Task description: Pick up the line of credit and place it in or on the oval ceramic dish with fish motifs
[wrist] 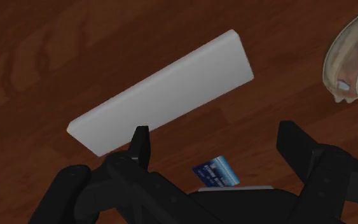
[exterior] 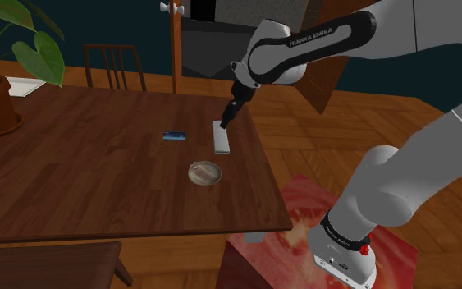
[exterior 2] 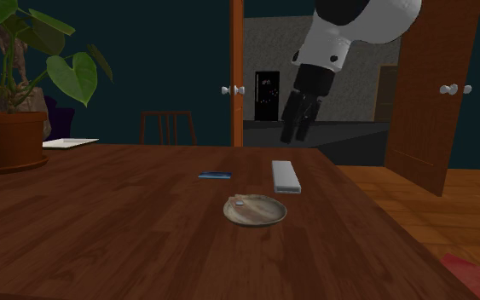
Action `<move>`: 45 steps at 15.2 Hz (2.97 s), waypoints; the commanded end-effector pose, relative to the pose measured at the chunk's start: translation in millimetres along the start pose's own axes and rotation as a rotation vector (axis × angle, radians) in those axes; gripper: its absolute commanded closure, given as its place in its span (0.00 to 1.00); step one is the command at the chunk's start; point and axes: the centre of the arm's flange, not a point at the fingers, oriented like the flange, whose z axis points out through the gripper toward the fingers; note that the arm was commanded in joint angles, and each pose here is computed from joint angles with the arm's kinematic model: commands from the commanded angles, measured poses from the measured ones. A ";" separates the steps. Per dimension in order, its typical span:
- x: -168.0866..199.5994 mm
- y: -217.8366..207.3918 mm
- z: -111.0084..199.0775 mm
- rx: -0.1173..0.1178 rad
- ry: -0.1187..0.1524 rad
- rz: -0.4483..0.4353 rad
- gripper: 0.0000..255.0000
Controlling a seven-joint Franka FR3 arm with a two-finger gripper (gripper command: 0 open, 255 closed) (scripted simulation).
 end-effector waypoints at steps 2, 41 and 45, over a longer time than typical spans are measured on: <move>21.2 3.5 24.2 0.018 0.057 -0.092 0.00; 147.3 -19.7 156.9 0.110 0.294 -0.484 1.00; 152.7 -21.7 136.6 0.110 0.294 -0.484 1.00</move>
